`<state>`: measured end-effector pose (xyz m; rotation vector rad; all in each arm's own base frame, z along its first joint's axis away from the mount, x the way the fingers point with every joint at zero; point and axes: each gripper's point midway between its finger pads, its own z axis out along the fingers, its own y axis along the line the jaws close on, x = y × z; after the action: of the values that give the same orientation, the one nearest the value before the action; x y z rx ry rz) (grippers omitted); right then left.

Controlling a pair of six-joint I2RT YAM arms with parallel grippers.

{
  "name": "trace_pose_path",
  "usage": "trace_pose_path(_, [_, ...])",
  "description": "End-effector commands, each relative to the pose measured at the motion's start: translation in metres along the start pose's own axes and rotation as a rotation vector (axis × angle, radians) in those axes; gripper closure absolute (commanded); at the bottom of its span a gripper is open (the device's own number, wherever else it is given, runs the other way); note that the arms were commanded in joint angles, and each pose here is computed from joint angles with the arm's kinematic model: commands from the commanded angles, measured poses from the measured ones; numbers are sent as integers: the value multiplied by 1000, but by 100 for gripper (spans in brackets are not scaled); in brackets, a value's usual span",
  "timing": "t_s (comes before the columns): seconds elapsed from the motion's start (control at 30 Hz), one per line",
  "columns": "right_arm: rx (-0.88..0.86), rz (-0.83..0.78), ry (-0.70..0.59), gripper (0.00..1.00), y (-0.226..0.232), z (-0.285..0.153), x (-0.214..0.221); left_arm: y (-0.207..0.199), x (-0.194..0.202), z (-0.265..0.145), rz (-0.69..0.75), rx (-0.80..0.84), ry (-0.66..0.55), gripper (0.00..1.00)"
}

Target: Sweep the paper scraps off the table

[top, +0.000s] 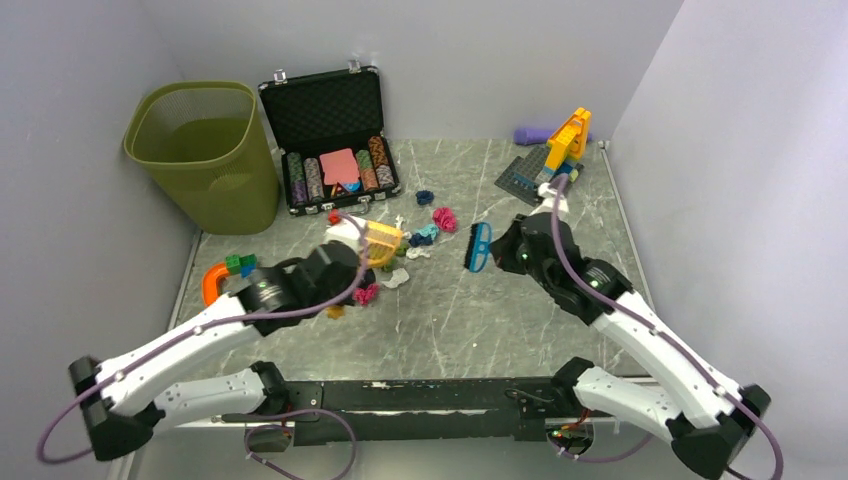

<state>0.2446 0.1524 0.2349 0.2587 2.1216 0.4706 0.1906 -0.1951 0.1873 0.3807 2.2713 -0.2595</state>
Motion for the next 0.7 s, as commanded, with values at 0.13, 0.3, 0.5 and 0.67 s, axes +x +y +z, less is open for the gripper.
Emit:
trace_pose_path(0.13, [-399, -68, 287, 100, 116, 42, 64, 112, -38, -83, 10, -306, -133, 100])
trace_pose_path(0.3, [-565, -162, 406, 100, 204, 51, 108, 166, -43, -123, 37, -594, -152, 100])
trace_pose_path(0.5, [-663, -164, 519, 100, 287, 77, 162, 204, -38, -161, -97, -805, -278, 100])
trace_pose_path(0.67, [-671, -122, 602, 100, 330, 107, 204, 215, -33, -174, -196, -828, -379, 100])
